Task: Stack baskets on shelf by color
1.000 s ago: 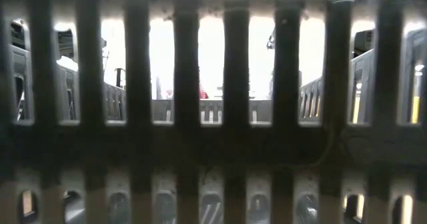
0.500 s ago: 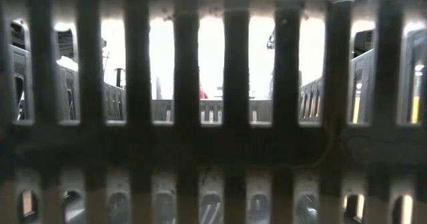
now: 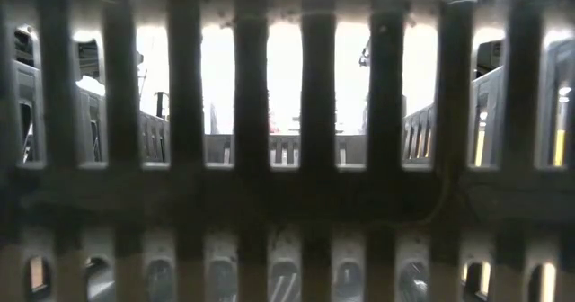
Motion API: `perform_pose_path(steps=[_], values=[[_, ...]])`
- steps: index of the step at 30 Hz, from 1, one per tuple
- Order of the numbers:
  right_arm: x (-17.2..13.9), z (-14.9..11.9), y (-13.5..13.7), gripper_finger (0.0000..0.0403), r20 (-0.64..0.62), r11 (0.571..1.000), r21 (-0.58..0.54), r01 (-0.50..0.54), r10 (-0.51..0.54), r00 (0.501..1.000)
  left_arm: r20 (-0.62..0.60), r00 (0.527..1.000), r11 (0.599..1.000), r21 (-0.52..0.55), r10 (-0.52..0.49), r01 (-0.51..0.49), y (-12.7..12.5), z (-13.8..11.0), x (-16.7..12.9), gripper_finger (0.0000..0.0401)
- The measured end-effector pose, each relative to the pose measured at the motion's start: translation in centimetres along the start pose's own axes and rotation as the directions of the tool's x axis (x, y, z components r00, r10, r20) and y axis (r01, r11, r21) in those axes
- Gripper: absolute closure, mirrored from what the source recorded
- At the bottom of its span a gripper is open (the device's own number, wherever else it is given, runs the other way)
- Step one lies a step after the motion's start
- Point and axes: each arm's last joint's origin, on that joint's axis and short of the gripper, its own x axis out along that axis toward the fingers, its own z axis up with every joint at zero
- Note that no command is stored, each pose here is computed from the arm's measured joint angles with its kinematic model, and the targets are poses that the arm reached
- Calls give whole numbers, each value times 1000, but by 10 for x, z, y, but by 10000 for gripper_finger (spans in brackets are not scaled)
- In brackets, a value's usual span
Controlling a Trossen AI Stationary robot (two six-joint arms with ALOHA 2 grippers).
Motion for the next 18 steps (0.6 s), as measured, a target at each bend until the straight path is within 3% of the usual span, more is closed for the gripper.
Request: perform_pose_path(steps=[4, 8, 12, 18], values=[[0, 4, 0, 373, 37, 1000, 23, 2, -2, 999, 0, 1000, 1000, 0, 0, 0, 0, 0, 0, 342], [-2, 19, -2, 373, 192, 988, 153, -1, -29, 981, 0, 1000, 1000, 0, 0, 0, 0, 0, 0, 346], [-7, 35, -5, 373, 358, 950, 308, -51, -66, 932, 0, 1000, 1000, 0, 0, 0, 0, 0, 0, 350], [-9, 40, -5, 373, 414, 890, 430, -152, -45, 909, 0, 1000, 1000, 0, 0, 0, 0, 0, 0, 344]])
